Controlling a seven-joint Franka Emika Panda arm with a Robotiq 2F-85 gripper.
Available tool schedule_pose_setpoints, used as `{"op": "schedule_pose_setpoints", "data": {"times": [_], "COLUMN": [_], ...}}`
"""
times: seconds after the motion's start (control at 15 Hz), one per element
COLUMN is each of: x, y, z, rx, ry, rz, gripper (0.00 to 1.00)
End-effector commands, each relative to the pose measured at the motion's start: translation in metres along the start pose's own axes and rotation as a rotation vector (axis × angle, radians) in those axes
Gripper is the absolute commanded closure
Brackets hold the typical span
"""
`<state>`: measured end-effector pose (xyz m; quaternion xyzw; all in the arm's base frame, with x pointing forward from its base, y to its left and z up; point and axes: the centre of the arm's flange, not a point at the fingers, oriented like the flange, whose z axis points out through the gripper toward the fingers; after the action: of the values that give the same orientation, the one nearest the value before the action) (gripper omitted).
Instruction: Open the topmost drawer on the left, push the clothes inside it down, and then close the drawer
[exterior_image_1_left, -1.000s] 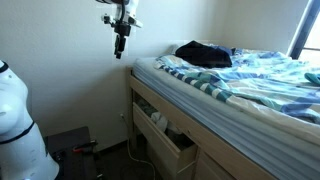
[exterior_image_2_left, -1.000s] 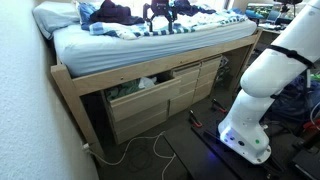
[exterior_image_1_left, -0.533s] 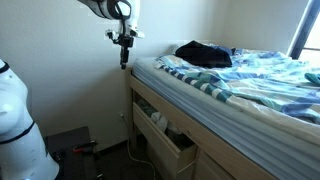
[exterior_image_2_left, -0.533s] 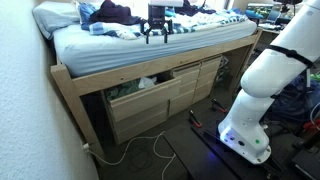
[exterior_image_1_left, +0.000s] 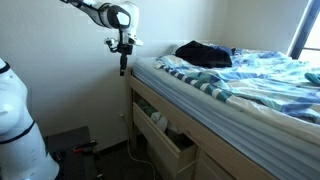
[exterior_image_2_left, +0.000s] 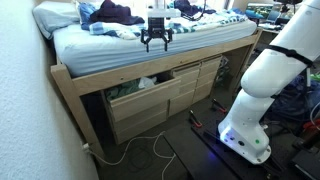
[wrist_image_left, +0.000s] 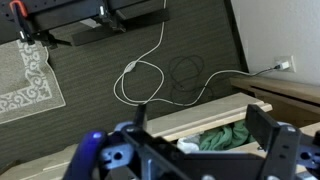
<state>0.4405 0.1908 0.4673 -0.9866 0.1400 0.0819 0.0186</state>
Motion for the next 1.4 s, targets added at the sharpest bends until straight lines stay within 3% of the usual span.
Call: {"op": "schedule_pose_setpoints", "data": {"times": [0.0,0.2,0.47,0.53,0.6,0.73,0.8,0.93,1.07,1.13,1.2,1.33], "x": [0.007,0.012,0.014,0.013,0.013,0.013,0.015,0.015,0.015,0.015,0.014,0.015], "y": [-0.003,0.0,0.013,0.015,0.017,0.019,0.016,0.018,0.018,0.017,0.016,0.011], "z": [0.032,0.078,0.134,0.145,0.154,0.168,0.158,0.168,0.169,0.169,0.169,0.18], "rx": [0.009,0.012,-0.031,-0.038,-0.051,-0.083,-0.063,-0.079,-0.08,-0.08,-0.083,-0.083], "ry": [0.018,-0.002,-0.061,-0.073,-0.085,-0.092,-0.106,-0.117,-0.118,-0.118,-0.109,-0.092], "rz": [-0.064,-0.131,-0.126,-0.124,-0.116,-0.116,-0.113,-0.119,-0.12,-0.12,-0.124,-0.136], "gripper": [0.0,0.0,0.01,0.26,0.26,0.4,0.24,0.38,0.4,0.65,0.66,0.81]}}
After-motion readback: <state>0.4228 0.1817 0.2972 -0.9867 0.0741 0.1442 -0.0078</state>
